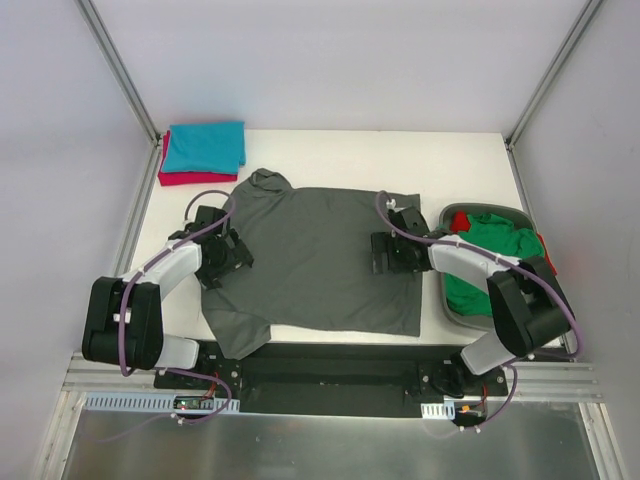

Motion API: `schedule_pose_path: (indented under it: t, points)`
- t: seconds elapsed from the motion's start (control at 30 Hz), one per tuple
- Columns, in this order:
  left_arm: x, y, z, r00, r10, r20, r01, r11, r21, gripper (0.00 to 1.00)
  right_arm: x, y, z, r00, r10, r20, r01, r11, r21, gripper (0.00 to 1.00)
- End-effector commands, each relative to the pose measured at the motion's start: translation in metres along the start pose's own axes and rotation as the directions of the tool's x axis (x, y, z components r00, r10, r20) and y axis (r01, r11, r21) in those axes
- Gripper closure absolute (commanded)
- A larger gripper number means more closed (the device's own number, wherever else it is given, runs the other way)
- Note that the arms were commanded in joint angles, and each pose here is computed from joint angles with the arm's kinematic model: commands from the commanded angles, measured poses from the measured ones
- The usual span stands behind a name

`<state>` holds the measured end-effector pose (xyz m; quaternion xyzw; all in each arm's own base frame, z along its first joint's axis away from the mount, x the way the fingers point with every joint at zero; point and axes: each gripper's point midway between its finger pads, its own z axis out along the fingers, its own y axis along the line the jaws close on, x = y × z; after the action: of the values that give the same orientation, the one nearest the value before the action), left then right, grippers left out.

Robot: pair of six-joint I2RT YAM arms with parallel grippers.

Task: Fold and stack the t-shirts
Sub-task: Flatten out the tshirt, then grap the side of the flattened tshirt closest away from the robot with both arms

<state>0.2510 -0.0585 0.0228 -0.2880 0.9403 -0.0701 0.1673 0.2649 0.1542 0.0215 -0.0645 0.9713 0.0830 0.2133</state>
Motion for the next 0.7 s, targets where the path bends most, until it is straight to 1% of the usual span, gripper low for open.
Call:
schedule_pose_path:
  t: [0.0, 0.13, 0.23, 0.4, 0.53, 0.57, 0.67]
  points:
    - [0.013, 0.022, 0.005, 0.998, -0.021, -0.059, 0.015, 0.995, -0.103, 0.01, -0.004, -0.016, 0.017, 0.998, 0.06, -0.016, -0.058, 0.995, 0.084, 0.04]
    - [0.009, 0.023, 0.009, 0.998, -0.02, -0.055, 0.013, 0.992, -0.128, 0.01, -0.02, -0.025, 0.022, 0.993, 0.12, -0.012, -0.119, 0.991, 0.059, 0.04]
    - [0.005, 0.015, 0.012, 0.997, -0.027, -0.066, 0.019, 0.993, -0.118, 0.01, -0.035, -0.033, 0.021, 0.993, 0.115, -0.008, -0.114, 0.99, 0.077, 0.04]
    - [-0.004, 0.0, 0.016, 0.997, -0.033, -0.072, 0.027, 0.996, -0.084, 0.01, -0.047, -0.043, 0.025, 0.99, 0.142, -0.006, -0.141, 0.987, 0.078, 0.04]
    - [-0.007, -0.01, 0.012, 0.998, -0.018, -0.066, 0.015, 0.999, -0.047, 0.01, -0.053, -0.045, 0.018, 0.987, 0.161, 0.009, -0.161, 0.985, 0.068, 0.04]
    - [-0.008, -0.013, 0.011, 0.998, -0.009, -0.061, 0.007, 0.999, -0.04, 0.01, -0.052, -0.038, 0.015, 0.988, 0.154, 0.002, -0.154, 0.988, 0.027, 0.04]
    - [-0.005, -0.027, 0.0, 0.998, 0.023, -0.059, -0.021, 1.0, 0.023, 0.01, -0.056, -0.027, 0.003, 0.992, 0.126, 0.025, -0.126, 0.992, -0.032, 0.04]
